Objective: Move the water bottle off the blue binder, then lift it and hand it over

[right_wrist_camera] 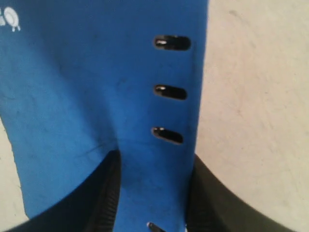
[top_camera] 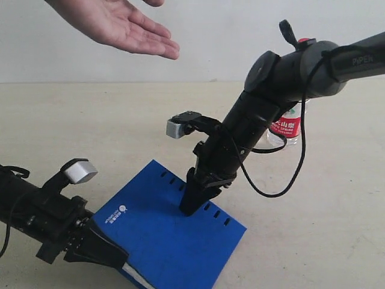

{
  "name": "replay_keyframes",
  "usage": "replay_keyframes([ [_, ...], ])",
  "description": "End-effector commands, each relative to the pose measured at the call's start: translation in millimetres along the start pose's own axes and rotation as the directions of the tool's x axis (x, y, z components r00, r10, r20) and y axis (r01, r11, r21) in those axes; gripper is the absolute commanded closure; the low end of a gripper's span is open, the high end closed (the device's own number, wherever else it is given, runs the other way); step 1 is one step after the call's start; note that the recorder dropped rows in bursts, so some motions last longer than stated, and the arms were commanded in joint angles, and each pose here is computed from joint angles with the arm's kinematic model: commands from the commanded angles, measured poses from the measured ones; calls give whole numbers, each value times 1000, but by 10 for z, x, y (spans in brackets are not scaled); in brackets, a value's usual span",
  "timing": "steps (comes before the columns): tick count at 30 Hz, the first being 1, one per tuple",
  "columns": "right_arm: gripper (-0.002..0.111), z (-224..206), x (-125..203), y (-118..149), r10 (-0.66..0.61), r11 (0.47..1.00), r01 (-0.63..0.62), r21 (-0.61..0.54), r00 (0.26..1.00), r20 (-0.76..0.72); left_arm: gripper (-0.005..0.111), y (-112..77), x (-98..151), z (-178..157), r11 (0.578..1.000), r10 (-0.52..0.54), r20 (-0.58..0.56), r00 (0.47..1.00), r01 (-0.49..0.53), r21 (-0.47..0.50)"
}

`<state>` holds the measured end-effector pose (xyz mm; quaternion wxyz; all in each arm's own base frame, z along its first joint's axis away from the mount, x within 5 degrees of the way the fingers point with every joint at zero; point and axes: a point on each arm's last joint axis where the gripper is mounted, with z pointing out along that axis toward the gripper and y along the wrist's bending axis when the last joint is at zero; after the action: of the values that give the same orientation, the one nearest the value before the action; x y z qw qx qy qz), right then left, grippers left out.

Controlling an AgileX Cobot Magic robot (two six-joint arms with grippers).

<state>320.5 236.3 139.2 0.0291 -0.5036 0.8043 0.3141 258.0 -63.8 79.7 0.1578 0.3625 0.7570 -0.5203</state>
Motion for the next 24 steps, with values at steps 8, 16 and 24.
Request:
replay_keyframes([
  [8,108,4,-83,285,-52,973,63,-221,997,59,98,146,-209,-26,986,-47,170,984,73,-148],
  [16,108,-105,-30,148,-15,978,33,-206,996,87,42,188,-198,-32,977,-60,164,985,91,-193],
  [24,108,-118,-20,132,-16,979,34,-202,996,88,39,430,-194,-120,867,-163,246,955,258,-426],
])
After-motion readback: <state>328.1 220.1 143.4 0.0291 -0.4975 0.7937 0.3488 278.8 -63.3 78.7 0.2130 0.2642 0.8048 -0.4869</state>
